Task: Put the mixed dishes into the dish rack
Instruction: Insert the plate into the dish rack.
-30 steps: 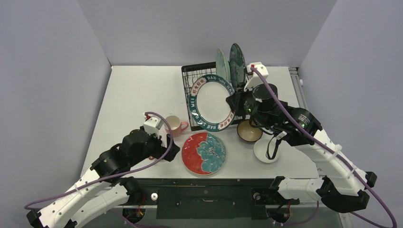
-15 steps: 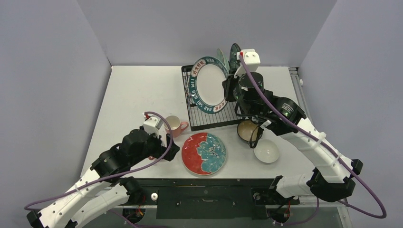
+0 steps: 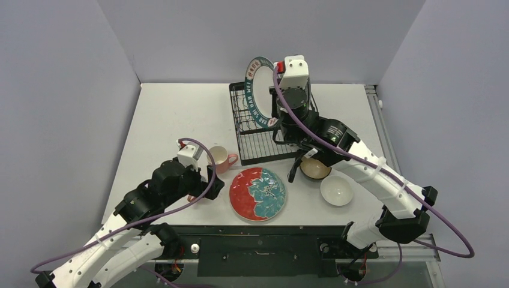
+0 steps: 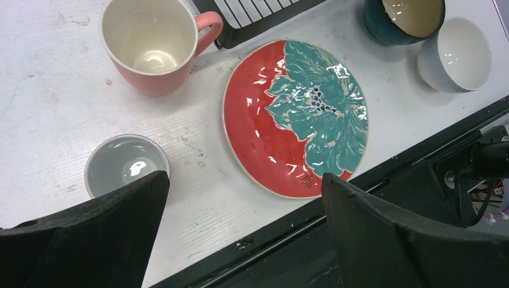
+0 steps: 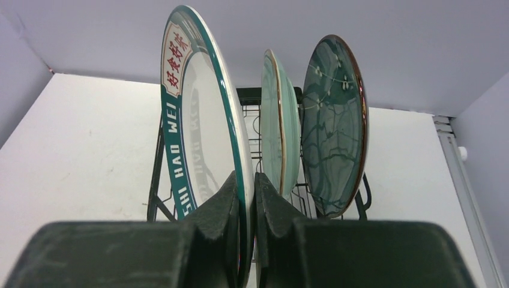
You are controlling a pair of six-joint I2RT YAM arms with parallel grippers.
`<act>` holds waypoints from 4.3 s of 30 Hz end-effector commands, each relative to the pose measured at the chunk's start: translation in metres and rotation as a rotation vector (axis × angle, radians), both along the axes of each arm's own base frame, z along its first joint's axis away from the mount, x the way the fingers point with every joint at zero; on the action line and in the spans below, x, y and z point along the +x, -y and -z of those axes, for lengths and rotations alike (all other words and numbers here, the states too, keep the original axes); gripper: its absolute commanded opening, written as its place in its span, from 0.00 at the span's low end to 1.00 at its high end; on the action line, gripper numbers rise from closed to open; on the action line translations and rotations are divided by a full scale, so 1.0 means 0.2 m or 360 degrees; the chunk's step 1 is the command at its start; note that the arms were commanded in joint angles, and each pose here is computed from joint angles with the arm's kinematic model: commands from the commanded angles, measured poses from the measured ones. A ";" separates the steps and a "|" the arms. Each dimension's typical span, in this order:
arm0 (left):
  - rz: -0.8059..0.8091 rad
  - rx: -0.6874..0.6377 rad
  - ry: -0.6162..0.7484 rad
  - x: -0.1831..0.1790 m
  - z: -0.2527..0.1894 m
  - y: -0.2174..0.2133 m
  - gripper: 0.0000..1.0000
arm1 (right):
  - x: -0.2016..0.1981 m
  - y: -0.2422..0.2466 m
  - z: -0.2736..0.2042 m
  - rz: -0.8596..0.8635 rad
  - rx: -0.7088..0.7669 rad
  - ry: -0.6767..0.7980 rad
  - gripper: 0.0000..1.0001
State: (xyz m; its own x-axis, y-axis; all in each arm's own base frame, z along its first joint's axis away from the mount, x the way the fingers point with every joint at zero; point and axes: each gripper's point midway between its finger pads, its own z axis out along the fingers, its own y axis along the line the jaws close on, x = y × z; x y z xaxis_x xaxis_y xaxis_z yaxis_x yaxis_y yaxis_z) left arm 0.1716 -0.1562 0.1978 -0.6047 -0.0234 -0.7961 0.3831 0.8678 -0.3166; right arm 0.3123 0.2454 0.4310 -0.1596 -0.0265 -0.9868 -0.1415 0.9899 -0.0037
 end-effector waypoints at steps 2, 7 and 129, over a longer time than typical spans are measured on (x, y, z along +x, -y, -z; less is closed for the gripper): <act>-0.0008 -0.0065 0.0077 0.05 -0.06 0.01 0.96 | 0.02 0.06 -0.22 0.0234 0.0073 0.0227 0.00; -0.0023 -0.0078 0.0087 0.06 -0.07 0.00 0.96 | 0.02 0.02 -0.20 0.0326 -0.0028 0.0259 0.00; -0.0100 -0.0105 0.0040 0.14 -0.04 -0.05 0.96 | 0.32 -0.16 0.45 0.0464 -0.0543 0.0031 0.07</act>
State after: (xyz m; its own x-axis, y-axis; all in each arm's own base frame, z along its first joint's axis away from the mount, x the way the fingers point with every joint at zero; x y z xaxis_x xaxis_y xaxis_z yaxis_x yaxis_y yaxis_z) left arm 0.1926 -0.1416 0.1926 -0.6195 -0.1015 -0.7784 0.3066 0.8816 -0.3589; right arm 0.3818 0.2770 0.3481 -0.1818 -0.3096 -0.9333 0.1416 0.9310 -0.3364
